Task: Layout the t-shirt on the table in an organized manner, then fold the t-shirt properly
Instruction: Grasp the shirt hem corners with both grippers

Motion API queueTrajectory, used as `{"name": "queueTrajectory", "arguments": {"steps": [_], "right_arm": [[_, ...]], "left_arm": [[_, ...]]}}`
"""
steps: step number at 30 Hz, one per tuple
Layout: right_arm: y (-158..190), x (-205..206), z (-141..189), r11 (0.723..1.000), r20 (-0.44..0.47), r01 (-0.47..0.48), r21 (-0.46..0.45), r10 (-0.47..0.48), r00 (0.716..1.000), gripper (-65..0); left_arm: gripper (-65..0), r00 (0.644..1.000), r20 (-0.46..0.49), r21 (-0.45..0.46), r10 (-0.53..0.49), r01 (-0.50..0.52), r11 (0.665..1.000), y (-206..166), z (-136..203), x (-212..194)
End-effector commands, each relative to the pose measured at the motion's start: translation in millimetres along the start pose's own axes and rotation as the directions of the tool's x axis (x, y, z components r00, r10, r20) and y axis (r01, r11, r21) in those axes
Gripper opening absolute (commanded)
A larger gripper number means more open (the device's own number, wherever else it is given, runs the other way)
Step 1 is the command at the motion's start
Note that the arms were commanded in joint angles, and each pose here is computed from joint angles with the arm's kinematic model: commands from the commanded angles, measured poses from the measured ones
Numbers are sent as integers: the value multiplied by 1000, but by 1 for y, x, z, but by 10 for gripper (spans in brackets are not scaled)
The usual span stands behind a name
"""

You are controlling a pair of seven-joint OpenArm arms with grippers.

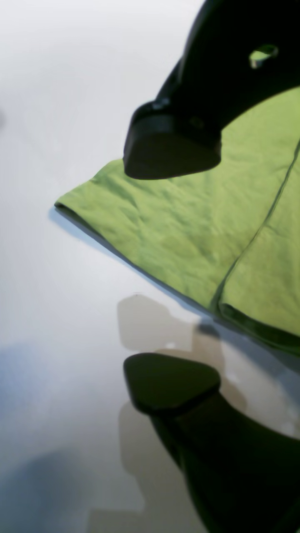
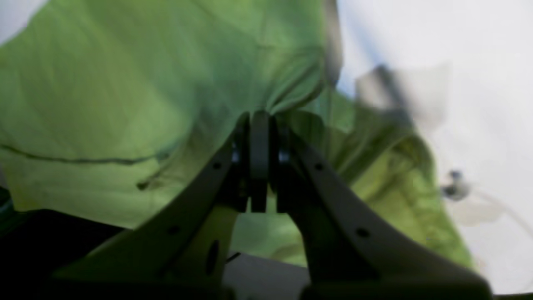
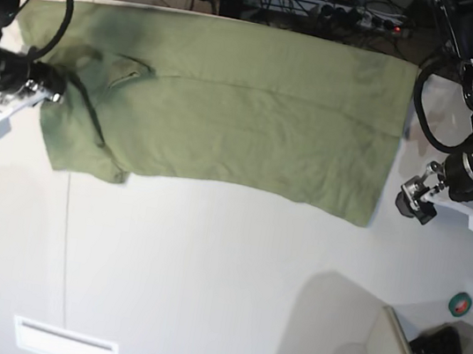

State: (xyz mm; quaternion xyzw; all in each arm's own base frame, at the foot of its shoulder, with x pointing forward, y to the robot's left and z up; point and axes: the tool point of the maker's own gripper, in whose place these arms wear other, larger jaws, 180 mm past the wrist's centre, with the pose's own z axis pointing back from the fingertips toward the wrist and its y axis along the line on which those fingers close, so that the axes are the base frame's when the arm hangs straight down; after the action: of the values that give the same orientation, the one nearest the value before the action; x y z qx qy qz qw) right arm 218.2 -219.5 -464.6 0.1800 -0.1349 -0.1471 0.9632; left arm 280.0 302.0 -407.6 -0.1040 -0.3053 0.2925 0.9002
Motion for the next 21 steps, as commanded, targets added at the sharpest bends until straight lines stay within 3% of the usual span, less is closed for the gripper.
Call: {"name": "queueTrajectory", "arguments": {"steps": [1, 3, 6, 8, 10, 14, 19, 21], "right_arm": [[0, 11, 7, 1000, 36, -9, 2, 9, 999, -650], [0, 8, 5, 1000, 28, -10, 2, 10, 1000, -650], [3, 8, 5, 1000, 38, -7, 9, 7, 999, -450], [5, 13, 15, 1000, 79, -31, -3, 31, 996, -375], [8, 31, 36, 998, 185, -62, -26, 66, 981, -366], [13, 78, 59, 994, 298, -96, -53, 107, 949, -354], [7, 125, 24, 995, 195, -67, -67, 79, 978, -140], [10, 138, 4, 991, 179, -105, -83, 119, 977, -137]], "left_arm": [[-20, 999, 43, -14, -13, 13, 1000, -4, 4, 16], [-20, 999, 43, -14, -13, 13, 1000, -4, 4, 16], [-20, 999, 44, -15, -13, 13, 1000, -5, 4, 16], [-20, 999, 44, -15, -13, 13, 1000, -5, 4, 16], [-20, 999, 44, -15, -13, 13, 1000, -5, 4, 16], [-20, 999, 44, -14, -14, 14, 1000, -4, 5, 17], [-20, 999, 46, -14, -15, 15, 1000, -5, 5, 17], [-20, 999, 46, -14, -15, 15, 1000, -5, 5, 17]]}}
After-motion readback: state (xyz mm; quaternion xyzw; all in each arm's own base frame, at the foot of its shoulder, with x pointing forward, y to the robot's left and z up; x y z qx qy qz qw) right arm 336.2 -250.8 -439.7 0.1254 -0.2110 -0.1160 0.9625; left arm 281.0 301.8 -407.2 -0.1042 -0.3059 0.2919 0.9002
